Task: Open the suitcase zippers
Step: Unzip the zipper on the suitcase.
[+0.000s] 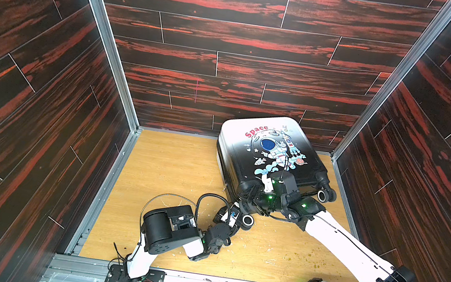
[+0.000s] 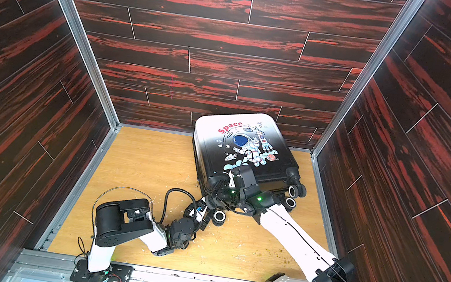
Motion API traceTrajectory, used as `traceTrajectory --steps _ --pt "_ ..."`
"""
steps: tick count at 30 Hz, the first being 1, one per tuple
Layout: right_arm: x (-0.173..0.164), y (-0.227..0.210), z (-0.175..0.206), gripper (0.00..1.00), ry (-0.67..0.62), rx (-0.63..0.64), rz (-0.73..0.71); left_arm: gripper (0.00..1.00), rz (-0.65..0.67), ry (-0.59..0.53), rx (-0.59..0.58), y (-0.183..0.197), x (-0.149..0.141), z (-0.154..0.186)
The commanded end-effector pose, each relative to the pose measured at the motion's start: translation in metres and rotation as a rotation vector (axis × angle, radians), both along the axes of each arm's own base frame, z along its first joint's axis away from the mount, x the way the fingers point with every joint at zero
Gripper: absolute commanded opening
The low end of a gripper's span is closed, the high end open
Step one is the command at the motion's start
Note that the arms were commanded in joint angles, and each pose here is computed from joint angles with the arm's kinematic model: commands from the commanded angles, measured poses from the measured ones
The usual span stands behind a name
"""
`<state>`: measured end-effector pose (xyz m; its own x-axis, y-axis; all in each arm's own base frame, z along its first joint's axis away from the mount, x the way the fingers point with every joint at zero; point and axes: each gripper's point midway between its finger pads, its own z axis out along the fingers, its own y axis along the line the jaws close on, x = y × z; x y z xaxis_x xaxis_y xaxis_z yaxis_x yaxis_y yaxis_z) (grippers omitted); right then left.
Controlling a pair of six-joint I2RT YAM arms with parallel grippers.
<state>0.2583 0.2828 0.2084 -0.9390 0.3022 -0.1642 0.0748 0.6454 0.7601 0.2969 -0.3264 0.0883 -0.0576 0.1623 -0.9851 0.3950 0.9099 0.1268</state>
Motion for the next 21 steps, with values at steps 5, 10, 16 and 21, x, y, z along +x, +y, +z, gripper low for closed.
traceTrajectory --steps 5,10,16,21 --pt "-0.03 0.039 0.044 0.18 -0.068 0.155 0.192 0.27 0.086 -0.035 -0.08 0.009 0.025 0.017" --pt "-0.033 0.038 0.039 0.17 -0.059 0.144 0.197 0.06 0.069 -0.047 -0.103 0.012 0.027 0.03" --pt "-0.025 0.038 0.038 0.17 -0.077 0.118 0.179 0.0 0.029 -0.048 -0.103 0.016 0.018 0.036" --pt "-0.021 0.04 0.043 0.16 -0.092 0.109 0.187 0.0 -0.003 -0.038 -0.119 0.018 0.012 0.038"
